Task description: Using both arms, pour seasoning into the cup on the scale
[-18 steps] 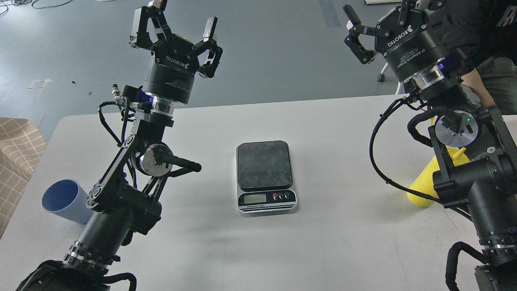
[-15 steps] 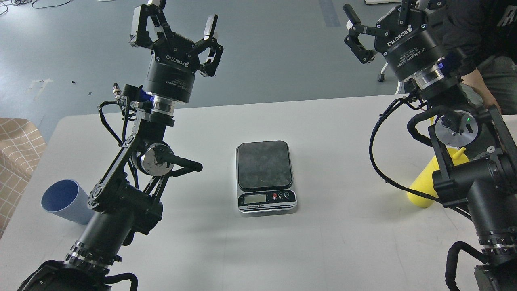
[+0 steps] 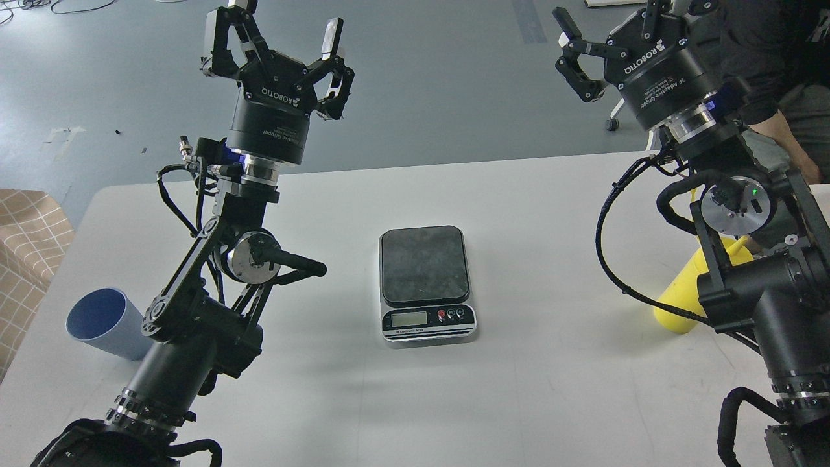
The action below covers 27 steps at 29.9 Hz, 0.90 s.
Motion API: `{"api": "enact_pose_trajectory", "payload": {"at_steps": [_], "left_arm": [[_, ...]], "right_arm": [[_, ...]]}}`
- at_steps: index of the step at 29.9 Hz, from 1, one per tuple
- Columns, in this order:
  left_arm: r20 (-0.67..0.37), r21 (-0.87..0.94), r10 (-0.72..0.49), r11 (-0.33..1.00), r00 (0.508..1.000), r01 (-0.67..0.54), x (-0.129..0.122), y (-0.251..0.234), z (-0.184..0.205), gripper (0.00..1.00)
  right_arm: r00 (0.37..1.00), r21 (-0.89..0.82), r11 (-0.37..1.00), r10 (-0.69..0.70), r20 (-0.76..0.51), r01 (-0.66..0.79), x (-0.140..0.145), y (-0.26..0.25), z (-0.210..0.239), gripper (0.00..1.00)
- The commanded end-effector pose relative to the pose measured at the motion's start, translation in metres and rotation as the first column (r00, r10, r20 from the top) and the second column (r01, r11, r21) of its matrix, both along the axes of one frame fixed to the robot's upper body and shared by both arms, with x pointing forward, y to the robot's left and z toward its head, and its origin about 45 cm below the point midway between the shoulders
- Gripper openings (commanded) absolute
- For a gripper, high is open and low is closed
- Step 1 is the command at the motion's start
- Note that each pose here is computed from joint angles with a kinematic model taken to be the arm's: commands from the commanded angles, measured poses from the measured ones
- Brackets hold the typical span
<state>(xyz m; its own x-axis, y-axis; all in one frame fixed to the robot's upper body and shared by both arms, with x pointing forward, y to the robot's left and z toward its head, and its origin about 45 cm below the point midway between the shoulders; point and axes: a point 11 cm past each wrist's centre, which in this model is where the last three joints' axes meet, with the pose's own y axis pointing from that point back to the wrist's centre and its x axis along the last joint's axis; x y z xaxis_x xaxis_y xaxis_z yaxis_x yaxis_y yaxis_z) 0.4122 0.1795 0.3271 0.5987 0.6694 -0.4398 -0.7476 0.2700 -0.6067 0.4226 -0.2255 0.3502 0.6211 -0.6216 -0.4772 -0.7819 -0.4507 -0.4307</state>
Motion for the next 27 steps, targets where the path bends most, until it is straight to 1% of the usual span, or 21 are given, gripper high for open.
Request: {"api": "enact_pose_trajectory", "payload": {"at_steps": [1,27], "left_arm": [[0.002,0.003,-0.005,1.0,1.0,0.005,-0.0003,-0.0007,-0.0002,0.99],[-0.005,0.007,-0.006,1.0,1.0,0.007,-0.001,-0.0004,-0.0039,0.99]], "right_arm": [[1.0,0.0,1.0,0.0,0.002,0.0,0.0,0.0001,0.0007,1.0],[1.0,0.0,1.0,0.0,0.0,0.0,-0.0001,0.0,0.0,1.0]]}}
